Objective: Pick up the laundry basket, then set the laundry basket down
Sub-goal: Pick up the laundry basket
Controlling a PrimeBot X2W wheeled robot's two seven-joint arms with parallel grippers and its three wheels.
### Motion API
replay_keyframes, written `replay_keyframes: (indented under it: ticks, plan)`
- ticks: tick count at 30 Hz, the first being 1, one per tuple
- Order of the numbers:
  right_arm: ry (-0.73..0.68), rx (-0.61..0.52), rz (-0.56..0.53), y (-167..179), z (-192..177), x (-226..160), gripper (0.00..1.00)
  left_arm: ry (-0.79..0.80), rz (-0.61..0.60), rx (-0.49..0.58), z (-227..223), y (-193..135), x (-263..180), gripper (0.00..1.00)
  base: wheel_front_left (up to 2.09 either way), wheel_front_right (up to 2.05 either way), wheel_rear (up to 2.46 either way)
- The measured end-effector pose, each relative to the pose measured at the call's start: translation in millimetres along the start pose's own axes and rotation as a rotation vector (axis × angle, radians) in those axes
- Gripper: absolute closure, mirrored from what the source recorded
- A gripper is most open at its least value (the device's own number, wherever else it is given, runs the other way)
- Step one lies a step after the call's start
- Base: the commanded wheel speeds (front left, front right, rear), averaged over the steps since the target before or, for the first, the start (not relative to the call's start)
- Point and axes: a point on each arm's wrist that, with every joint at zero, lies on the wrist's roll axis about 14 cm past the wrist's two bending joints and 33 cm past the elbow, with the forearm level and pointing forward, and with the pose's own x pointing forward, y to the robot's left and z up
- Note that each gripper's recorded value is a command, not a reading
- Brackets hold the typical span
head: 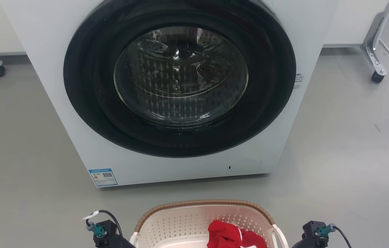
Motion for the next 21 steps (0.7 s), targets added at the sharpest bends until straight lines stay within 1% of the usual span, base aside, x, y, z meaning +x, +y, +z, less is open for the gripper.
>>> replay_keyframes:
  ticks: [11,18,21]
  plan:
    - [0.011,-0.006,0.013,7,-5,-13,1.00,0.002,0.000,-0.009,-11,0,-14,1.00,0.00,0.00,0.00]
    - [0.036,0.003,0.015,7,-19,-18,1.00,0.017,0.002,-0.004,-21,1,-19,1.00,0.00,0.00,0.00]
    - [0.045,0.008,0.016,7,-22,-19,1.00,0.027,0.001,-0.028,-29,3,-20,1.00,0.00,0.00,0.00]
